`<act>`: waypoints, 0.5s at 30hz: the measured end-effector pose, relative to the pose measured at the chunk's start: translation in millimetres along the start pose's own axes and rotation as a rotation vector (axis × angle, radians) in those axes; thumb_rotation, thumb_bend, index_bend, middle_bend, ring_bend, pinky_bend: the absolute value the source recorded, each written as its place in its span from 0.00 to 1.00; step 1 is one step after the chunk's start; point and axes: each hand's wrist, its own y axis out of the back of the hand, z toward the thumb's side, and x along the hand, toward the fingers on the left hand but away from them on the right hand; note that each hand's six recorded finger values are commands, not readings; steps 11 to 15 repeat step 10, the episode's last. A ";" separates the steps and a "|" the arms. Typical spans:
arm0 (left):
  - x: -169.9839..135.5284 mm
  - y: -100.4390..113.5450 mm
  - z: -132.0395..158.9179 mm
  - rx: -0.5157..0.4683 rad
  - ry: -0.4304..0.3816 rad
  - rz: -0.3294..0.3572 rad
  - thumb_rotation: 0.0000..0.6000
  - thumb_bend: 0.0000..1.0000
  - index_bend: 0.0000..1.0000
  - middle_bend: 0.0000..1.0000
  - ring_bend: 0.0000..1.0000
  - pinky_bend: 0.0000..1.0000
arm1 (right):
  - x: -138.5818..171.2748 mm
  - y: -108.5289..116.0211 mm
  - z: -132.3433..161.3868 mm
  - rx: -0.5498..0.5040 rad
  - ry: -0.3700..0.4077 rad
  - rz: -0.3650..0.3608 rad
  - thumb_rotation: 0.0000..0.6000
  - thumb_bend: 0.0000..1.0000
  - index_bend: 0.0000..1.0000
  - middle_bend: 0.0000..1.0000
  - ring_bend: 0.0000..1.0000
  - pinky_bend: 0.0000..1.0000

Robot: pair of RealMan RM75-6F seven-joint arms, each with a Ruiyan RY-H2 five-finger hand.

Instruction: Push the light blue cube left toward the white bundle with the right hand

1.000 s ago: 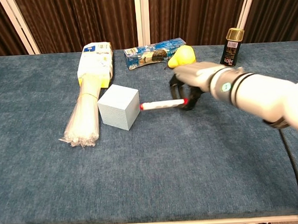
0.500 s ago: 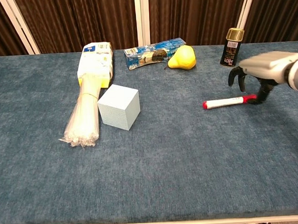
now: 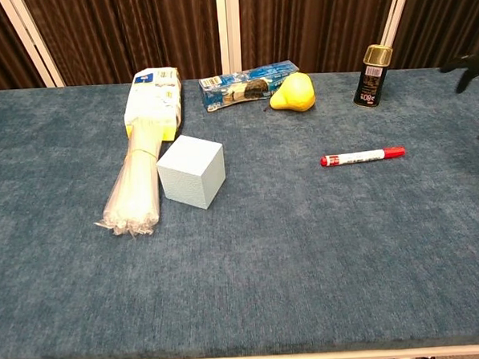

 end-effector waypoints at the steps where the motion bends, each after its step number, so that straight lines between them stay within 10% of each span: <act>1: 0.4 -0.1 -0.2 -0.001 0.001 0.001 1.00 0.05 0.17 0.14 0.07 0.13 | 9.5 2.4 -8.2 -0.026 -0.005 -0.022 1.00 0.18 0.10 0.21 0.00 0.05; 10: 1.3 -2.1 -0.6 -0.003 0.010 -0.003 1.00 0.05 0.17 0.14 0.07 0.13 | 102.3 16.5 -54.2 -0.141 -0.056 -0.203 1.00 0.18 0.10 0.21 0.00 0.05; 15: 1.3 -2.1 -0.6 -0.003 0.010 -0.003 1.00 0.05 0.17 0.14 0.07 0.13 | 102.3 16.5 -54.2 -0.141 -0.056 -0.203 1.00 0.18 0.10 0.21 0.00 0.05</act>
